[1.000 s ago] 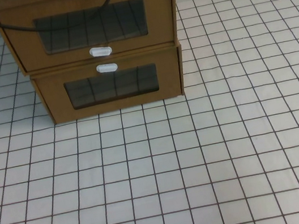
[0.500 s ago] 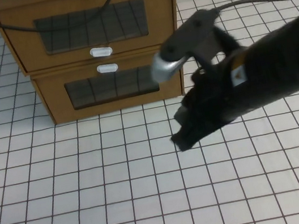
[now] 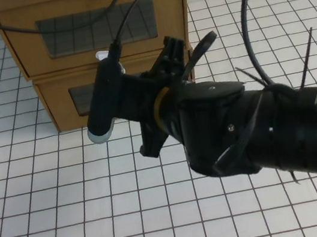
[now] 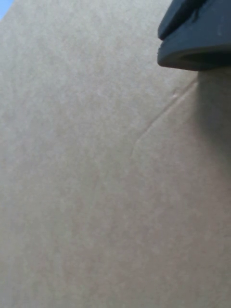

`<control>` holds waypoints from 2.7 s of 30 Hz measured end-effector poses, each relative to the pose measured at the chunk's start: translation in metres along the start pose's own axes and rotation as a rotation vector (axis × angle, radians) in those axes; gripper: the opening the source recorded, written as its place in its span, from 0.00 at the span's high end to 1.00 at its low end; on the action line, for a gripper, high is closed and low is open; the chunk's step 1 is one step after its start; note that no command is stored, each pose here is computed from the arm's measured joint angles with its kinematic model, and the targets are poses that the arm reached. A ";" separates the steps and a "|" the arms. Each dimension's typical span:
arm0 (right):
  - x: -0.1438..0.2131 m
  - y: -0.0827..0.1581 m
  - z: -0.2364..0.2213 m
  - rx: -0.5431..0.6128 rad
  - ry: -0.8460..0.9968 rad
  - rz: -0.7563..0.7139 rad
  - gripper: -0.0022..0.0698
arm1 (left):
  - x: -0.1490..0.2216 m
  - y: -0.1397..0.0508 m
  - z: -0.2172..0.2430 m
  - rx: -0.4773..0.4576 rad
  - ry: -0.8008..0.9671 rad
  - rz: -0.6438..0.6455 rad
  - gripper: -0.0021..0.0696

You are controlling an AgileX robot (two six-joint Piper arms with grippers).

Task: Open the shoe box
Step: 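Pull the top drawer of the cardboard box fully open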

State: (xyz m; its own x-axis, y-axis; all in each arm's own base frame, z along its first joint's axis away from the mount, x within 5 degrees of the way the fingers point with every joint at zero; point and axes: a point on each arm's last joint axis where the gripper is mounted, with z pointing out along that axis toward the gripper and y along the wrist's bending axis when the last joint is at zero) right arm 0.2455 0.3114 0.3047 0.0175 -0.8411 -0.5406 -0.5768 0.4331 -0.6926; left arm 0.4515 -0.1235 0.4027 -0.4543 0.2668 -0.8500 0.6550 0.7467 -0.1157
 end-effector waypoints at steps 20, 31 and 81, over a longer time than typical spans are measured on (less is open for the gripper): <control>-0.013 0.013 0.069 0.055 -0.139 -0.169 0.73 | 0.000 0.000 0.000 0.002 0.004 -0.022 0.97; -0.018 0.002 0.092 0.108 -0.150 -0.199 0.73 | 0.001 -0.001 0.000 0.009 0.014 -0.028 0.97; -0.018 -0.005 0.132 0.165 -0.169 -0.273 0.73 | 0.002 -0.002 0.000 0.016 0.022 -0.030 0.97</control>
State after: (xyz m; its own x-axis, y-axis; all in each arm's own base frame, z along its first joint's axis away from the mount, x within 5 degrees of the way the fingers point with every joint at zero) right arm 0.3559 0.3672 0.2555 0.2957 -0.8735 -0.3868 -0.3931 0.2578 -0.8826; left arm 0.4493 -0.1240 0.4017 -0.4869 0.2586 -0.8343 0.6508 0.7445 -0.1490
